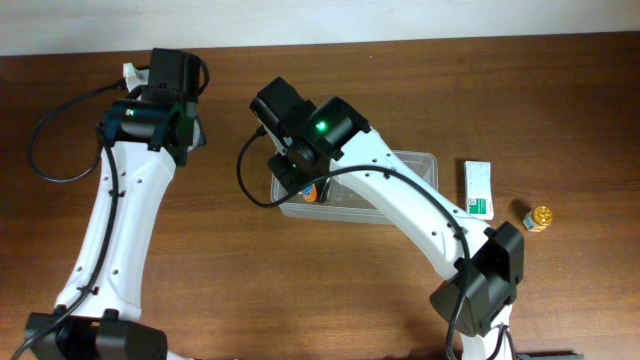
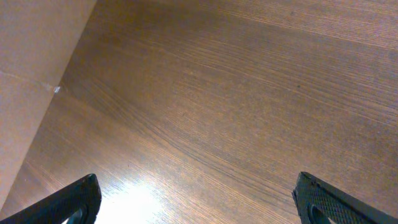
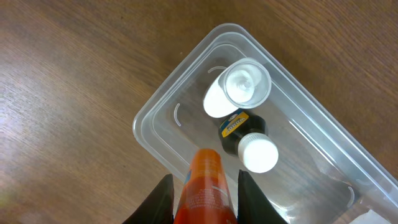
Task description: Pack container
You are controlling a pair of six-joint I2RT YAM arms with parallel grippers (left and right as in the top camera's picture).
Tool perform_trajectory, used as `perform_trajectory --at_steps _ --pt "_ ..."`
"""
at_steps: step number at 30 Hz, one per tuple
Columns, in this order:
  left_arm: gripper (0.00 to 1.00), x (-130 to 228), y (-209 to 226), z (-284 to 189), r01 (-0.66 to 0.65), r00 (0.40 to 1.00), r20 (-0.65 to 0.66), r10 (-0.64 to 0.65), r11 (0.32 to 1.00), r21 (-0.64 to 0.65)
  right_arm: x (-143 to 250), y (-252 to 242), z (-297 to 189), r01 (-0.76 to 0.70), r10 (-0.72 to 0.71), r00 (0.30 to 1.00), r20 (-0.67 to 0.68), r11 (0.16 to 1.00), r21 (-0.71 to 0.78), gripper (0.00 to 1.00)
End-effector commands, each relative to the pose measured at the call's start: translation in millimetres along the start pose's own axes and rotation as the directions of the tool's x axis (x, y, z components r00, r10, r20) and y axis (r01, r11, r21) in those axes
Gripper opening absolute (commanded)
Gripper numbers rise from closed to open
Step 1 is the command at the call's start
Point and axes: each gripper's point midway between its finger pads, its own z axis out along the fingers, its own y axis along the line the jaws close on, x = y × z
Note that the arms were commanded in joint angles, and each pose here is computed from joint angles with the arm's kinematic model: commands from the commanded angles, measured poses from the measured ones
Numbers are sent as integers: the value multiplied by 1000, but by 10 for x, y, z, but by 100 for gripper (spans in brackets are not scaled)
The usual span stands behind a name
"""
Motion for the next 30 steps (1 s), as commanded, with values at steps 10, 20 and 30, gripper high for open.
perform_trajectory --at_steps 10,20,30 --pt "99 -80 95 -103 24 999 35 -24 1000 -8 -20 58 50 -1 1 1000 -3 1000 -15 24" --pt "99 -80 95 -103 24 999 35 -24 1000 -8 -18 58 58 -1 1 1000 -5 1000 -15 24" --pt "99 -80 95 -103 24 999 35 -24 1000 -8 -37 60 67 -2 2 1000 2 1000 -16 24"
